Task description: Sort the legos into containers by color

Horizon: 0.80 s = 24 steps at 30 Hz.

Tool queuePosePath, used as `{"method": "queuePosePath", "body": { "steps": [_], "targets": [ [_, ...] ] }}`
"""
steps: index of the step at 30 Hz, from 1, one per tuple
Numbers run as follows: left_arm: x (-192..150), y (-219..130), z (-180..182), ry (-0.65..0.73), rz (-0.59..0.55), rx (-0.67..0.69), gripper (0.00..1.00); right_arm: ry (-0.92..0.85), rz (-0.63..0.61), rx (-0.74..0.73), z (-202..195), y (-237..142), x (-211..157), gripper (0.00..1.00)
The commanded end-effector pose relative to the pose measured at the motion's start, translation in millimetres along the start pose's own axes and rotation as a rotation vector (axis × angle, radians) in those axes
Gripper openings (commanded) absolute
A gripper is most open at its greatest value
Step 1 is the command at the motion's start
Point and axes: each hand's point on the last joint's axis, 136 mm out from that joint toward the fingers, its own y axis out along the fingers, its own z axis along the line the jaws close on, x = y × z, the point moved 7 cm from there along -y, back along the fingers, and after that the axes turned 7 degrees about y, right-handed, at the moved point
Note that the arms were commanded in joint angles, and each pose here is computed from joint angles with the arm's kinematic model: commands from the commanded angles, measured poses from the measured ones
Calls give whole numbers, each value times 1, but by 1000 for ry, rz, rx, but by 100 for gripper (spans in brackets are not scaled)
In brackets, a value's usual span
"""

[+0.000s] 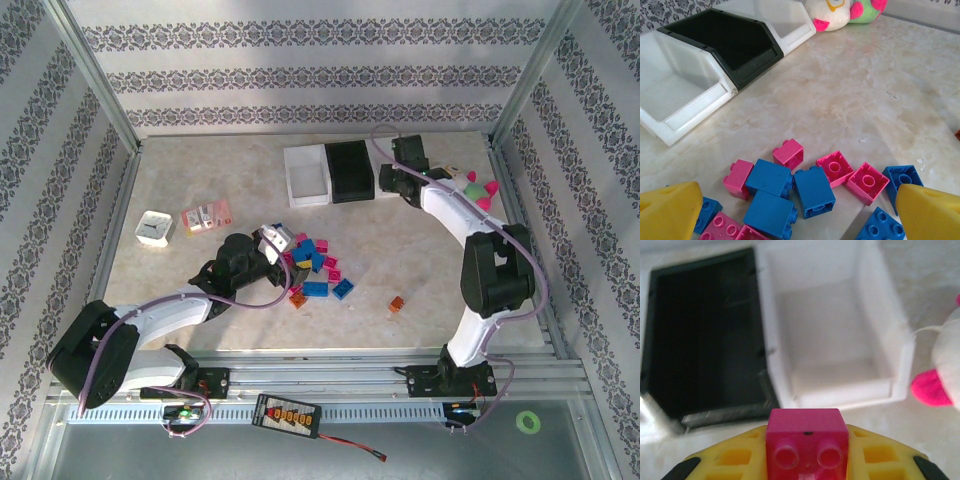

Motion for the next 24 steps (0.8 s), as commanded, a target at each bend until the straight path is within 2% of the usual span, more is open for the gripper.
{"method": "queuePosePath", "body": {
  "steps": [1,7,11,12,15,16,19,24],
  "targets": [
    [8,2,-6,-8,-50,-28,99,95,-104,3,-7,26,27,14],
    [6,0,-6,-17,-39,-21,99,128,-74,-2,-19,67,35,17],
    [5,1,-6,-28,-27,-20,99,144,-65,9,-21,72,41,21],
    [6,1,-6,-30,-25,-19,99,141,-76,14,-21,70,43,27],
    [6,2,-1,-58,-10,21,99,121,-87,38,-18,60,46,55],
    [7,2,1,-68,-1,41,99,119,-91,47,-18,54,46,61],
    [7,3,11,-100,83,118,99,107,-106,87,-15,34,45,72],
    [7,-4,30,-193,190,308,99,30,-96,185,-5,-5,26,84]
  ]
}}
